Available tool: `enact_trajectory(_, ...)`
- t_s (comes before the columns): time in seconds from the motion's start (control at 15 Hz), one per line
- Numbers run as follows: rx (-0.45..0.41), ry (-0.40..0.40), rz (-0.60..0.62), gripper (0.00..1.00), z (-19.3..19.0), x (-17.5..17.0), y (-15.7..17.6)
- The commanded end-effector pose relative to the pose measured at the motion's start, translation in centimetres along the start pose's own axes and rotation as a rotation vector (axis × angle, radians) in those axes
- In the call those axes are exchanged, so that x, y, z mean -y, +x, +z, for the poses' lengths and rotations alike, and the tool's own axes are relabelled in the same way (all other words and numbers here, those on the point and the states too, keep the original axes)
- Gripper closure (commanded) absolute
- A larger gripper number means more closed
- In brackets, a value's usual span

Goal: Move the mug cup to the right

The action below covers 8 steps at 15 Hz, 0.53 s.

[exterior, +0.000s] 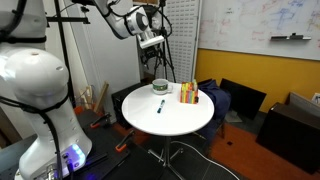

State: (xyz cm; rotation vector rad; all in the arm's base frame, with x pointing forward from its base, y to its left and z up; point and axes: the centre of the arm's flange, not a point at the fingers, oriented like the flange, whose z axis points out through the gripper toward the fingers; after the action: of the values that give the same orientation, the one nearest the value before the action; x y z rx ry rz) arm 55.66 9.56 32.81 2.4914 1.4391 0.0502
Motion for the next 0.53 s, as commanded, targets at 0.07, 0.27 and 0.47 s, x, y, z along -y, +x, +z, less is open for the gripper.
enact_trajectory(0.07,-0.029,0.052,-0.152,0.0,1.9,-1.2,2.2)
enact_trajectory(0.27,-0.025,0.078,-0.187,0.0,3.4,-0.7,2.8)
enact_trajectory(0.47,-0.009,0.078,-0.168,0.0,3.9,0.3,2.3)
